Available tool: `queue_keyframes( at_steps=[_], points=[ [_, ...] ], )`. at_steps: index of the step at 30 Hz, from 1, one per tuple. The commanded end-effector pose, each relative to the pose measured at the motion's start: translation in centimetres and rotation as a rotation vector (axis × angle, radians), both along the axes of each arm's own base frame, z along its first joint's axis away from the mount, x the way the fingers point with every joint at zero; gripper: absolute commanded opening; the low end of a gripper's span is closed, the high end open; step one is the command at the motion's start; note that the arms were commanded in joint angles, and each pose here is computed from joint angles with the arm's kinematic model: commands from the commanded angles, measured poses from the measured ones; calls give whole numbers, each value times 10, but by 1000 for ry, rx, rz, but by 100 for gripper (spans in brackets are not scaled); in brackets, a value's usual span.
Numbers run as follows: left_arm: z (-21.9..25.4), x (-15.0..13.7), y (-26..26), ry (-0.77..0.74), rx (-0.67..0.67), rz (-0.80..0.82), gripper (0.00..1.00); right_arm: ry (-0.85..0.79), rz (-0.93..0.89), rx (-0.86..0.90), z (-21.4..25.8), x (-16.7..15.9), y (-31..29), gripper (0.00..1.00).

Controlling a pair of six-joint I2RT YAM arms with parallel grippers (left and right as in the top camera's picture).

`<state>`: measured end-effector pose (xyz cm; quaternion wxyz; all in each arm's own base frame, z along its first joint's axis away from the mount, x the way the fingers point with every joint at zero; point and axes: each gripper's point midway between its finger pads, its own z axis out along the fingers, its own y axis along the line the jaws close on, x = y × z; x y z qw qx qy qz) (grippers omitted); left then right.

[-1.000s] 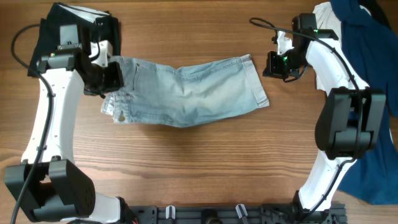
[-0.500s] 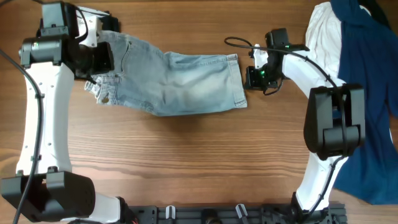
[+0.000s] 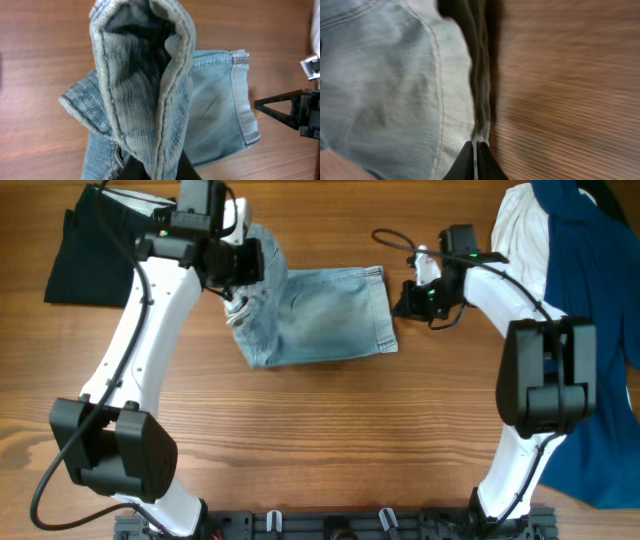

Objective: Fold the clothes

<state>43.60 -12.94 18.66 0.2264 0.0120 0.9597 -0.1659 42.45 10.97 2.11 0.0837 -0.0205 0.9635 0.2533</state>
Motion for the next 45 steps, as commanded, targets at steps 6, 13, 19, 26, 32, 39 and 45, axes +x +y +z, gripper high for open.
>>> queue_keyframes(
  at_steps=[6, 13, 19, 26, 32, 39, 45],
  points=[
    [40, 12, -76, -170, -129, -120, 4, -110, -10, 101, 36, 22, -2, 4],
    [34, 15, -31, -154, 7, -2, 4, -83, -98, -52, 18, 25, -33, 4],
    [45, -5, 76, -43, 233, 164, 4, -88, -75, 4, 23, 24, -20, 4],
    [50, -24, 106, 27, 307, 167, 4, -94, -16, 7, 23, 20, 6, 4],
    [50, -24, 97, 28, 267, 144, 4, -83, -16, -36, 1, 22, 23, 4],
    [50, -26, 59, 35, 148, 65, 4, 23, -78, -84, -51, 17, 17, 4],
    [39, -2, -35, -23, 11, -23, 4, 36, -94, -81, -53, 17, 17, 4]
  ],
)
